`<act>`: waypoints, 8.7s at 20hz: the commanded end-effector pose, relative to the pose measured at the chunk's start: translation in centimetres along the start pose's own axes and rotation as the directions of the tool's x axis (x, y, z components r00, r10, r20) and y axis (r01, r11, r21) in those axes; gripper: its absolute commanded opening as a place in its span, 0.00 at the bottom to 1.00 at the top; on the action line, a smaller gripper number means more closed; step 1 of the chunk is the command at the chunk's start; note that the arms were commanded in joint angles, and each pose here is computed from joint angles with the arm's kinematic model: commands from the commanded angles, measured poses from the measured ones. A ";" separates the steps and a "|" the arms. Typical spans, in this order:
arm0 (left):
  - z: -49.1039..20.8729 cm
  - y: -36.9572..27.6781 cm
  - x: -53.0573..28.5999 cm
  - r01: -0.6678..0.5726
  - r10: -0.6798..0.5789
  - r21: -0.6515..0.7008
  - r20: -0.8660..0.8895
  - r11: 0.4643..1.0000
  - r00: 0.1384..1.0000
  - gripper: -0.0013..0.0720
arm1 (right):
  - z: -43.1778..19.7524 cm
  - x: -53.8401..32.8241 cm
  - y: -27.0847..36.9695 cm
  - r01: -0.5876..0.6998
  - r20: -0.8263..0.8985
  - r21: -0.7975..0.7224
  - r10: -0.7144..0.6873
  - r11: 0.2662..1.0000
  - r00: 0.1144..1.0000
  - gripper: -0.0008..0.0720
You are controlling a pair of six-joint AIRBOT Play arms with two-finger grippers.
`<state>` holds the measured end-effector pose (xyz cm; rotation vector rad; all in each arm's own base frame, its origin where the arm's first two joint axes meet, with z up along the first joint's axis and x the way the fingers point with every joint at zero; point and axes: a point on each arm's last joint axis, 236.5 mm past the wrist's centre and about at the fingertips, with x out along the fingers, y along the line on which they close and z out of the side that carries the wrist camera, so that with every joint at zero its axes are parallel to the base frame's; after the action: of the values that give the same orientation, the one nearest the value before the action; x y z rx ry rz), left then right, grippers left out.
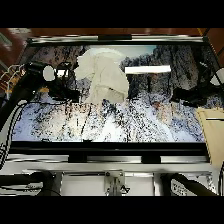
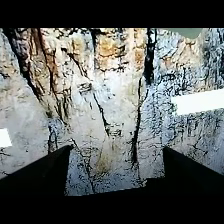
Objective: Fold the shirts.
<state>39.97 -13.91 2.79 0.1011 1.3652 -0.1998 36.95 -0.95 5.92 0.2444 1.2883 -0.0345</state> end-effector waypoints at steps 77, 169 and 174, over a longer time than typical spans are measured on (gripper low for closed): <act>11.0 -9.2 7.3 0.202 -0.237 0.133 0.363 0.970 0.901 0.10 | 2.4 21.5 22.6 -0.205 -0.056 -0.247 0.198 0.947 0.979 0.12; -11.4 32.0 -8.0 -0.063 0.184 -0.622 0.131 0.781 0.974 0.93 | -10.7 0.5 20.6 0.048 -0.163 -0.501 -0.148 0.864 0.975 0.12; -11.5 33.9 -2.8 0.117 0.002 -0.627 0.185 0.770 0.983 0.83 | -10.5 0.6 20.8 0.044 -0.154 -0.501 -0.139 0.865 0.978 0.12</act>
<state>34.53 20.40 3.92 -0.4614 1.2132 0.2917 30.41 21.35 5.94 -0.2673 1.4547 0.2396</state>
